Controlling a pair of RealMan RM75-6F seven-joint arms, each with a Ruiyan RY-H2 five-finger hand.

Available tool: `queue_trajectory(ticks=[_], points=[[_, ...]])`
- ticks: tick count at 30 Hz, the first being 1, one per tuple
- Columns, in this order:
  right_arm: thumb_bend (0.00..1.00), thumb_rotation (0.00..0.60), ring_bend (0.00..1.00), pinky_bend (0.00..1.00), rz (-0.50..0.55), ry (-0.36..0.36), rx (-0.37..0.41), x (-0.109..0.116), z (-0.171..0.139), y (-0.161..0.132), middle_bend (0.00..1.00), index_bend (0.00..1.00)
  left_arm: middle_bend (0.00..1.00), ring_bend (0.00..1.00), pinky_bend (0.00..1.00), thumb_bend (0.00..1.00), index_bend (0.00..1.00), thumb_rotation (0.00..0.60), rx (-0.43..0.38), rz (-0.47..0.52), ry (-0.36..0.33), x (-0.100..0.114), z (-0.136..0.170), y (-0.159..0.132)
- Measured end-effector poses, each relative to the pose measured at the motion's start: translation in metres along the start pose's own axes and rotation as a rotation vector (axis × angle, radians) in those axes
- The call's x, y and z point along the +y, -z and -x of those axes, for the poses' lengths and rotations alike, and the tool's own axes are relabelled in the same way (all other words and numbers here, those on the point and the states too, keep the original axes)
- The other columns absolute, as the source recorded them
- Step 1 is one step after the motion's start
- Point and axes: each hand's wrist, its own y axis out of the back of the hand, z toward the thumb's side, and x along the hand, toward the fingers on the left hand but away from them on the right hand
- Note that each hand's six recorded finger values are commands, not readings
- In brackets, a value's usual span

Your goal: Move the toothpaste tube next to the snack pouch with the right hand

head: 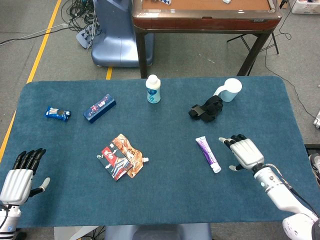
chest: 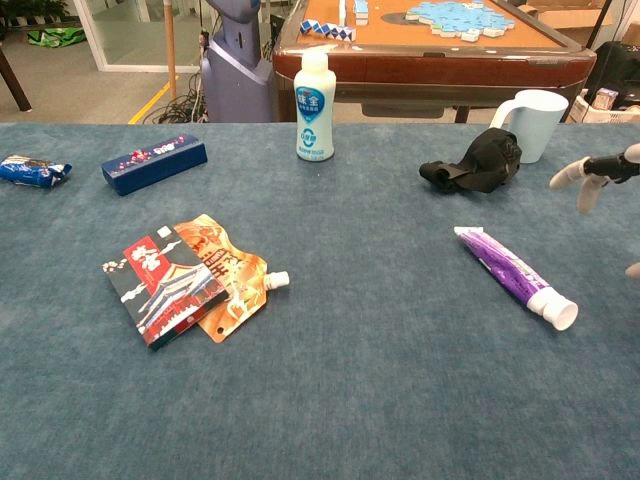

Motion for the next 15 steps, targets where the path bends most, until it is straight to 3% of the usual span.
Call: queue_trajectory(ticks=[9, 15], points=[[0.0, 0.6, 0.05, 0.09, -0.221, 0.077, 0.042, -0.006, 0.029, -0.006, 0.12, 0.06, 0.09, 0.08, 0.03, 0.26, 0.07, 0.6, 0.0, 0.011, 0.001, 0.001, 0.001, -0.001], [0.0, 0.6, 0.02, 0.08, -0.322, 0.104, 0.096, -0.019, 0.046, -0.019, 0.06, 0.0, 0.09, 0.08, 0.03, 0.26, 0.07, 0.6, 0.006, 0.015, 0.004, 0.002, 0.002, 0.0]])
